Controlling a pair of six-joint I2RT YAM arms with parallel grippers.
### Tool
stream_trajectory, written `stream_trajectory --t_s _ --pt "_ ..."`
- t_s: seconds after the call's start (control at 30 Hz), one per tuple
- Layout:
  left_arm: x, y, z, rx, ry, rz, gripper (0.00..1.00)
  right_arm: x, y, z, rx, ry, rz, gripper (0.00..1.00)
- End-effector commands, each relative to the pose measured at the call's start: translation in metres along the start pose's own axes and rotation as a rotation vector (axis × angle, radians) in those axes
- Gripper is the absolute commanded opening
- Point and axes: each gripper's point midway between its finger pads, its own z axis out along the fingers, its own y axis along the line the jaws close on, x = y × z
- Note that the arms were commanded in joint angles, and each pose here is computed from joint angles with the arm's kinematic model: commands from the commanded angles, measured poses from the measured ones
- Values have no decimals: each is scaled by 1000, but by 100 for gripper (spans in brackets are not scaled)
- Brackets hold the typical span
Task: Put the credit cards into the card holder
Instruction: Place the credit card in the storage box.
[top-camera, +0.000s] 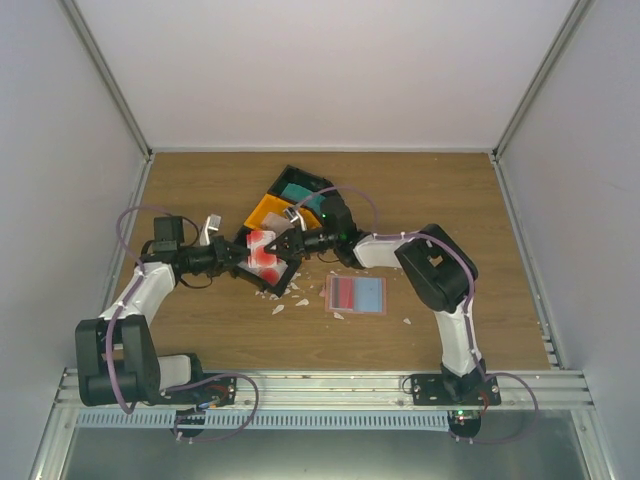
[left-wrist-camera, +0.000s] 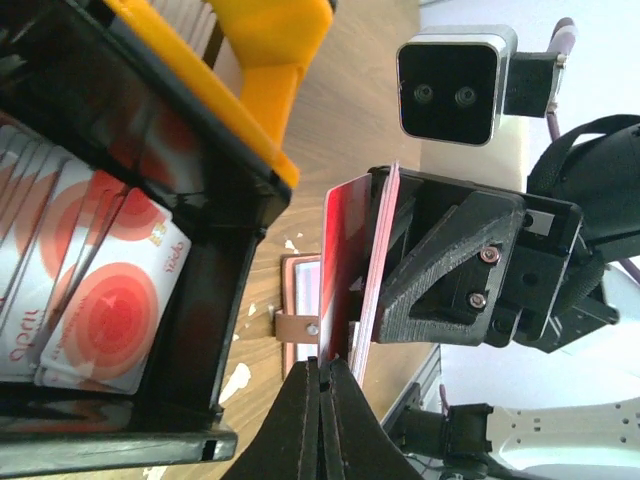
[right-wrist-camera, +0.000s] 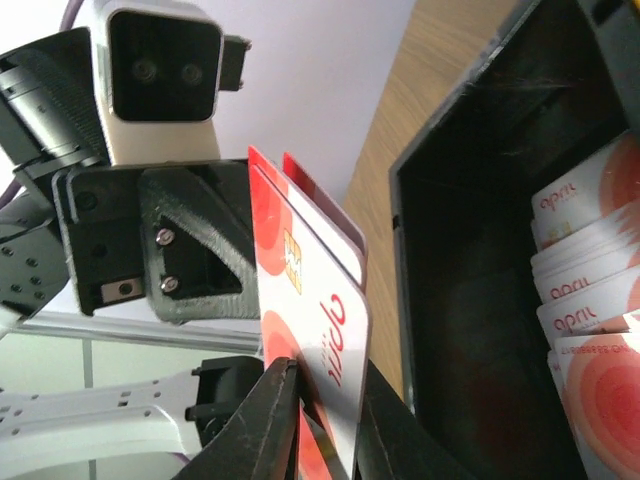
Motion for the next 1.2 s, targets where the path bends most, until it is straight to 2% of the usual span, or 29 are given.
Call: stream_trajectory --t_s 0.0,0.23,0.43,0.67,0.83,1.0,1.17 --pt "1 8 -2 -30 -22 -29 0 -2 -30 10 88 5 65 15" --pt "-7 40 -12 -171 -82 -96 0 -7 -56 15 219 14 100 22" --pt "-8 58 -22 -297 -124 -117 0 -14 -69 16 344 7 65 28" --pt "-25 50 -44 -414 -212 -63 0 -16 -80 7 539 -17 -15 40" --pt "-29 26 -46 -338 -222 5 0 -24 -65 -6 628 -64 -118 47" --pt "-25 -10 -37 -185 -191 90 0 -36 -8 -26 554 -167 -292 58" --pt "-18 -48 -22 -55 -153 173 0 -21 20 -67 486 -257 -353 64"
